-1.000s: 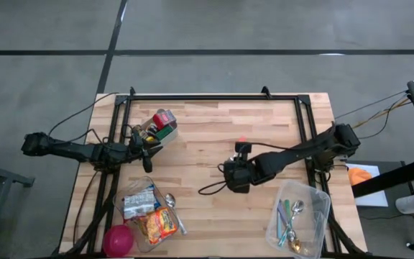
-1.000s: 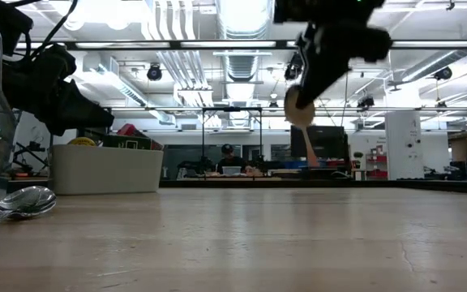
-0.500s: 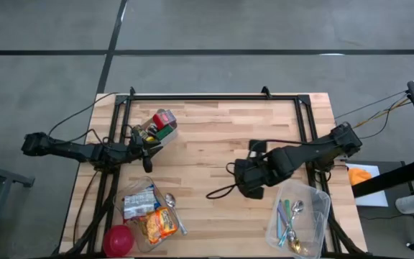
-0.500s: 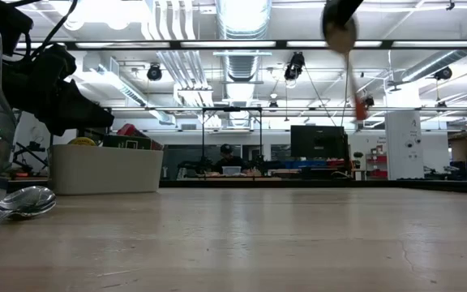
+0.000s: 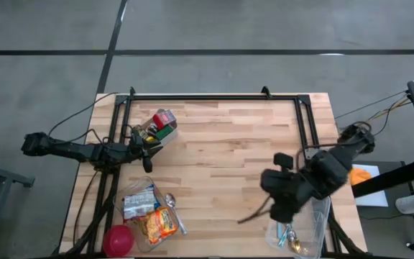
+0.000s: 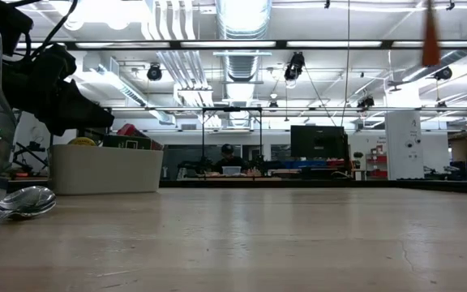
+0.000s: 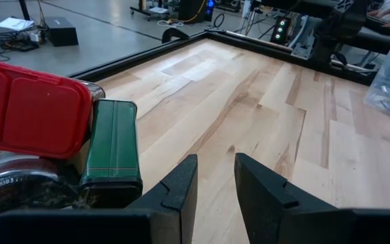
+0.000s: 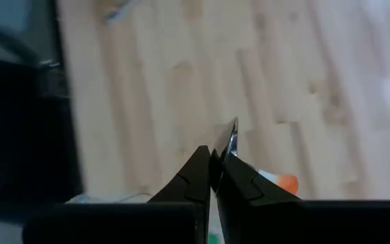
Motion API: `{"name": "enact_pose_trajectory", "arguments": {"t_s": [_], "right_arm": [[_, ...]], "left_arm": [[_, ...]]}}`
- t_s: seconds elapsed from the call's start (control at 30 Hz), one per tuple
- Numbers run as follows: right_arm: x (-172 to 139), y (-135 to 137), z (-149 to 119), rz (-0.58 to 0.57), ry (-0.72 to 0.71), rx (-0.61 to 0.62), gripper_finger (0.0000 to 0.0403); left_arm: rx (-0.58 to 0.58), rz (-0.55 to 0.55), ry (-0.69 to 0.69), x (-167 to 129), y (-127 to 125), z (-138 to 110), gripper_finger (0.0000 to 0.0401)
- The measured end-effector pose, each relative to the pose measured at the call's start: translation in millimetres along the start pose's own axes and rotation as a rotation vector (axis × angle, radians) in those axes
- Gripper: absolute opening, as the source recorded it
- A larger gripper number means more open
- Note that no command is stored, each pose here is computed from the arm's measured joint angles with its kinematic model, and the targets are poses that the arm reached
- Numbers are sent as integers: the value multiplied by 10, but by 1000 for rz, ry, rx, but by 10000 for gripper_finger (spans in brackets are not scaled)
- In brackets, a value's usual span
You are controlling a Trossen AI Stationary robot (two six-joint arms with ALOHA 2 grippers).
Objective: Pick & Place Food Item
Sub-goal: Put the orange spoon into the white bin
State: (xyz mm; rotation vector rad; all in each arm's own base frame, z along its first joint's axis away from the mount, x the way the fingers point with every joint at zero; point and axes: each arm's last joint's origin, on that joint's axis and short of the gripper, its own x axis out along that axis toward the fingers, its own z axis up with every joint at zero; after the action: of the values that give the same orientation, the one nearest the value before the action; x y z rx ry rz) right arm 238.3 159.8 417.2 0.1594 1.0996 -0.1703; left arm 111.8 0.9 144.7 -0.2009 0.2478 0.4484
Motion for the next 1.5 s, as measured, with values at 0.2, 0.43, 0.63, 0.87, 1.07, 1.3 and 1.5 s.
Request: {"name": "enact_pose_trajectory", "arguments": {"t_s": [0.2, 0.43, 0.63, 0.87, 1.07, 1.3, 1.5], "right_arm": [[-271, 155, -299, 130, 33, 82, 8], [-392, 277, -625, 146, 21, 73, 8], [-180, 374, -849, 68, 78, 61, 8], [289, 424, -1177, -69, 248, 139, 8], [681, 520, -1395, -44, 267, 132, 8], [1000, 611, -1547, 46, 243, 149, 8], [1199, 581, -1660, 50, 264, 148, 9]], "left_arm": [[0, 0, 0, 0, 0, 0, 101], [0, 0, 0, 0, 0, 0, 101], [0, 0, 0, 0, 0, 0, 101], [0, 0, 0, 0, 0, 0, 101], [0, 0, 0, 0, 0, 0, 101], [0, 0, 0, 0, 0, -1, 101], [0, 0, 0, 0, 0, 0, 101]]}}
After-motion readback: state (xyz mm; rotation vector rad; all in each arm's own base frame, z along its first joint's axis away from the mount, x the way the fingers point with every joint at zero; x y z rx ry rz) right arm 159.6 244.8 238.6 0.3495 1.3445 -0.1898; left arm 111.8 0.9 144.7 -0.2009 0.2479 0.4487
